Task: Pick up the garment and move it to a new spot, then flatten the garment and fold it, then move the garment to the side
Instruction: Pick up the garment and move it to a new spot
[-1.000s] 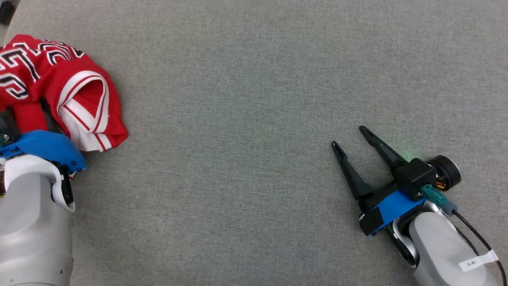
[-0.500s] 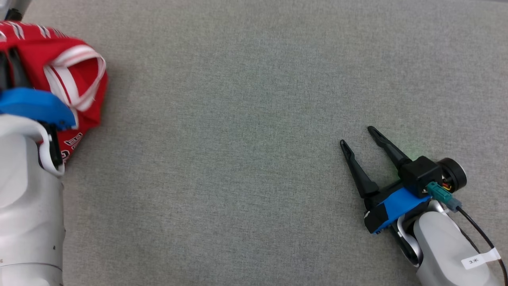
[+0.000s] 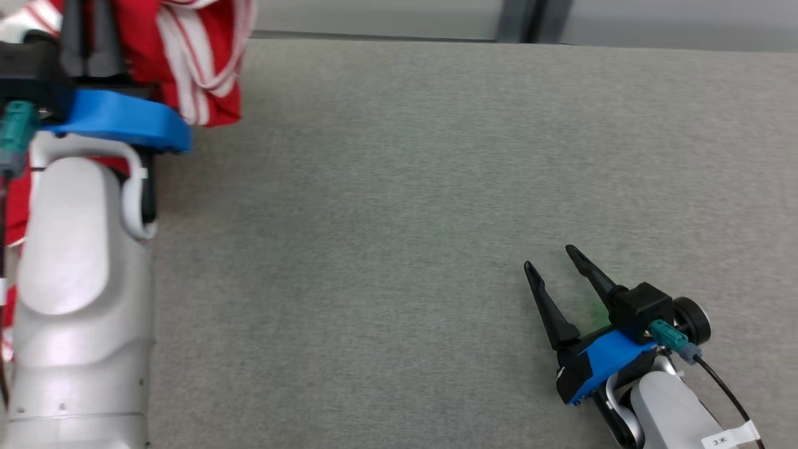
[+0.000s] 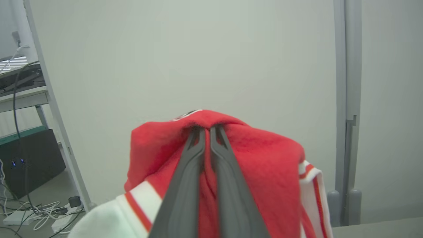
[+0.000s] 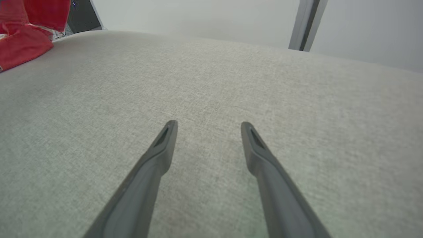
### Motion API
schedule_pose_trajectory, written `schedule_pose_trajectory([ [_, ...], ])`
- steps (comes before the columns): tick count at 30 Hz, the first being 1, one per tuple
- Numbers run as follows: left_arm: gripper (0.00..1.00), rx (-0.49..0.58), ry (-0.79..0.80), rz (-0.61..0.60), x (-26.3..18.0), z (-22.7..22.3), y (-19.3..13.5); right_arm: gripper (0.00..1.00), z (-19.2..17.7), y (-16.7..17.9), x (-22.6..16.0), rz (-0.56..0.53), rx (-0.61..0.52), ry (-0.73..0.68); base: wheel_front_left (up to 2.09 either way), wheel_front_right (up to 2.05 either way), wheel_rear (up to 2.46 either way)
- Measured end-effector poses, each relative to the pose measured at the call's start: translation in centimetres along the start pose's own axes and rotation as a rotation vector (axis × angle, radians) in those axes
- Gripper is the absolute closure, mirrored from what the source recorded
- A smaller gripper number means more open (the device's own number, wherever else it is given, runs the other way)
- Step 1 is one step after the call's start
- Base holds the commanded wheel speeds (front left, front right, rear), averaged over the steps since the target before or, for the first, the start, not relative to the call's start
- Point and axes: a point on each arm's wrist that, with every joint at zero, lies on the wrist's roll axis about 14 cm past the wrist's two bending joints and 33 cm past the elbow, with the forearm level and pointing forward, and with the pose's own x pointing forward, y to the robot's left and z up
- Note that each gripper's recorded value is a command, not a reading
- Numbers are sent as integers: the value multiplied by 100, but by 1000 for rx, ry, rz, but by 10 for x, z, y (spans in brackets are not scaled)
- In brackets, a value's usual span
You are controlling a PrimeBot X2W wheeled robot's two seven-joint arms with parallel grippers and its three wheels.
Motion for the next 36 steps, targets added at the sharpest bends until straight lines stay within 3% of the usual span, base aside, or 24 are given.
schedule_pose_trajectory([
  [12, 100, -233, -4, -440, 3, 2, -203, 0, -1, -55, -62, -236, 32, 2, 0, 0, 0],
  [22, 100, -389, 117, -709, -59, -10, -316, 0, -1, -85, -111, -391, 56, -3, 0, 0, 0],
  [23, 84, -384, 141, -719, -66, -16, -321, 0, -1, -85, -113, -398, 58, -4, 0, 0, 0],
  [24, 39, -381, 164, -724, -73, -22, -324, 0, -2, -86, -115, -402, 61, -4, 0, 0, 0],
  [25, 0, -379, 188, -725, -78, -28, -326, 0, -2, -86, -115, -405, 63, -3, 0, 0, 0],
  [30, 0, -356, 253, -660, -85, -50, -313, 0, 1, -87, -111, -406, 67, -15, 0, 0, 0],
  [36, 0, -324, 257, -479, -77, -61, -259, 0, 13, -83, -98, -378, 57, -51, 0, 0, 0],
])
